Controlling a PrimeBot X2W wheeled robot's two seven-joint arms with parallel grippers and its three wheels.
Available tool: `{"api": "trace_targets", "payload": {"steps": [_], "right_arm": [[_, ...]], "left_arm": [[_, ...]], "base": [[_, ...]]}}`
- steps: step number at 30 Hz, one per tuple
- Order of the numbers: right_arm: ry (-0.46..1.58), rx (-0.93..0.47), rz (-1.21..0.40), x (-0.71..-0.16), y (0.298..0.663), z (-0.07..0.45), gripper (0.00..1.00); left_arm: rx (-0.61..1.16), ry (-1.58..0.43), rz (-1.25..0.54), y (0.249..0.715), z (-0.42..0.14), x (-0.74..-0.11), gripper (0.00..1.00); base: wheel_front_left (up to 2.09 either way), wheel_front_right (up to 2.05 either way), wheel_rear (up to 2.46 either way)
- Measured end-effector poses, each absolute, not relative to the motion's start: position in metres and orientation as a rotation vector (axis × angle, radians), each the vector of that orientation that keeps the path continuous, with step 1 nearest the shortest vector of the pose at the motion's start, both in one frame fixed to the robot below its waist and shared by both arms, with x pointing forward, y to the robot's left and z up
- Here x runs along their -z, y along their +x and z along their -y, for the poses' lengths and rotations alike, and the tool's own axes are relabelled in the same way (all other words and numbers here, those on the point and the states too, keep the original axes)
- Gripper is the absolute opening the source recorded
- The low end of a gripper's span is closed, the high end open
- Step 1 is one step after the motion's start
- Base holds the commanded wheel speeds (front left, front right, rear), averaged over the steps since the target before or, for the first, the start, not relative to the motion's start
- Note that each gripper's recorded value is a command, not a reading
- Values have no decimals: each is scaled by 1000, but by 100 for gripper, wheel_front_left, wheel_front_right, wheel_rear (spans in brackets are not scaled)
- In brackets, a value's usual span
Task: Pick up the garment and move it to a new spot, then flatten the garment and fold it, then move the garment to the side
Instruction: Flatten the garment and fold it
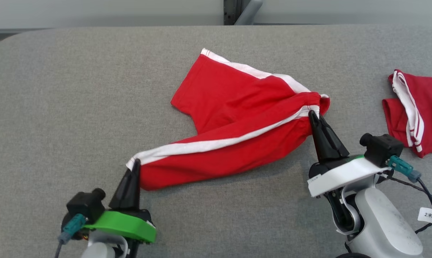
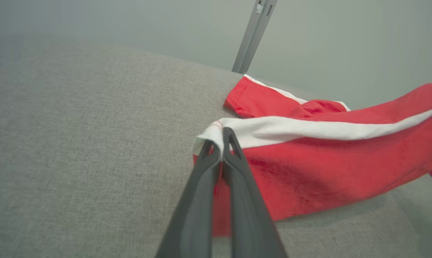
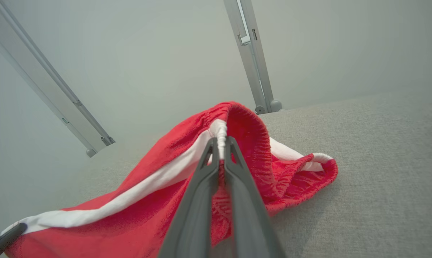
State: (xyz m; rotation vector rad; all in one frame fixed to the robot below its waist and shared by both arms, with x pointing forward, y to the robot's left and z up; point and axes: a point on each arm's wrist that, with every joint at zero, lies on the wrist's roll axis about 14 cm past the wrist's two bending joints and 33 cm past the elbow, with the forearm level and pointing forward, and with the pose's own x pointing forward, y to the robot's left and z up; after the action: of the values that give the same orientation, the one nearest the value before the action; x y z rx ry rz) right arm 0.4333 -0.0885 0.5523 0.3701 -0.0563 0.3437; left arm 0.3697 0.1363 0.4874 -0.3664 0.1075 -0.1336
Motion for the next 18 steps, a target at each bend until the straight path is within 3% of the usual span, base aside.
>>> {"api": "trace_targets", "payload": {"steps": [7,8,11,14,18], "right_arm": [[408,-413,323,-654,422,87,0],[409,-434,426,-694,419,91,0],[437,-456,543,-741,411,96,0],[465,-472,600,-766,405,101,0],[445,-483,560,-768,416,101,0]], "left_arm": [[234,-141,232,397,-160,-607,0],[262,-71,351,403,-165,-653,0],[303,31,518,402,-168,-719,0],[333,128,602,401,-171,-759,0],[357,196,612,411,-171,-774,0]], "base": [[0,0,0],[0,0,0],[0,0,0],[0,0,0],[0,0,0]]}}
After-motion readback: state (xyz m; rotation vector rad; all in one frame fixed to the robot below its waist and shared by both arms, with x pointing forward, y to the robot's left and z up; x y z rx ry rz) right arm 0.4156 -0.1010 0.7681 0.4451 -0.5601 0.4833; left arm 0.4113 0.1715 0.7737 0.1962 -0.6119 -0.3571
